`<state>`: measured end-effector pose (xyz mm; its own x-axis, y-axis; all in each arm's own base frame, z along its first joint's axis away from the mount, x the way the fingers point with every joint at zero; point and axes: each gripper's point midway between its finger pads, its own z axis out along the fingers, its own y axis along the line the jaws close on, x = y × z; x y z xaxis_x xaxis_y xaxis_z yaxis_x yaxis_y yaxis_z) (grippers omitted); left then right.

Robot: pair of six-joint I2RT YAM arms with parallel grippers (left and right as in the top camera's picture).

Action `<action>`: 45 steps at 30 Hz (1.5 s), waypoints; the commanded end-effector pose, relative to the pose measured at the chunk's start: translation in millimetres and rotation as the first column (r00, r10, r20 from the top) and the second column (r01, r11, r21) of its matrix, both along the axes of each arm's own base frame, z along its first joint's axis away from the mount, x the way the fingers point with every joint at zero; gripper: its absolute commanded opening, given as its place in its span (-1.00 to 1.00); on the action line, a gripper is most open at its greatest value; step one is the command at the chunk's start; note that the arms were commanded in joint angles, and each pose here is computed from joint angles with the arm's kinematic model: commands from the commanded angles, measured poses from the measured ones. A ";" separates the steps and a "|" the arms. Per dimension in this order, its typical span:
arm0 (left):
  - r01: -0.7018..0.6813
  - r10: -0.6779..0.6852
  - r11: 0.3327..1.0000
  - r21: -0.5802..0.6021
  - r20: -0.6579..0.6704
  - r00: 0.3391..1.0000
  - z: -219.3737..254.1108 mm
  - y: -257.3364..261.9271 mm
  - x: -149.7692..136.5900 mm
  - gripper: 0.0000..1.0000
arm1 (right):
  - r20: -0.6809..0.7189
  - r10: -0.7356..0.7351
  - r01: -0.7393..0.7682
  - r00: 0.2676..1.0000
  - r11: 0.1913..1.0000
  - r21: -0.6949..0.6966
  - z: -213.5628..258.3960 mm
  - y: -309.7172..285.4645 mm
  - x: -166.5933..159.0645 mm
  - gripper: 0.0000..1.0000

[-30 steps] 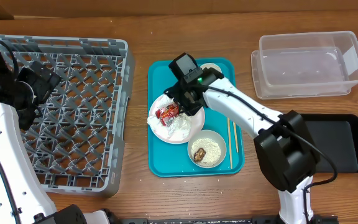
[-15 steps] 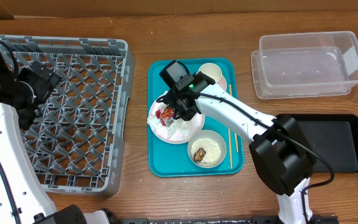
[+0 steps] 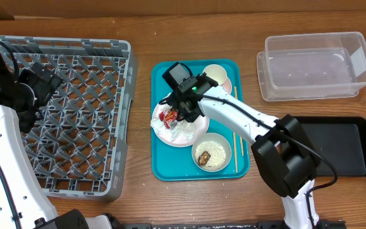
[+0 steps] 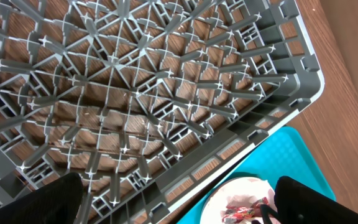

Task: Sort waste into correct bins and load items into the dishwasher
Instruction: 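Grasp the red snack wrapper with the right gripper, then carry the wrapper to the clear plastic bin and release it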

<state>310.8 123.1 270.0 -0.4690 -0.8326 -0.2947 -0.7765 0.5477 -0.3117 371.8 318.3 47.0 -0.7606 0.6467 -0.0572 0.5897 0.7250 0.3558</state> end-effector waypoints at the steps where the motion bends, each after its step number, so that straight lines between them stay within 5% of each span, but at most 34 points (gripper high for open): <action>1: -0.016 0.016 1.000 0.004 0.016 1.000 5.9 1.8 0.0 1.00 | 0.020 -0.014 0.014 1.000 1.000 -0.016 1.6 -1.3 6.0 0.00; 16: -0.016 0.016 1.000 0.004 0.016 1.000 5.9 1.8 0.0 1.00 | -0.022 -0.012 0.011 1.000 0.999 -0.036 -13.3 -3.8 1.4 -0.46; 27: -0.016 0.016 1.000 0.005 0.016 1.000 5.9 1.8 0.0 0.99 | 0.057 0.030 -0.030 0.998 1.000 0.007 32.6 -0.1 11.6 -0.60; 32: -0.016 0.016 1.000 0.004 0.016 1.000 5.9 1.8 0.0 1.00 | 0.074 0.029 -0.031 0.997 0.999 0.021 45.3 1.0 12.5 -0.92; 45: -0.016 0.016 1.000 0.005 0.016 1.000 5.9 1.9 0.0 1.00 | 0.121 0.023 -0.033 0.992 0.997 0.074 78.8 0.5 13.4 -0.92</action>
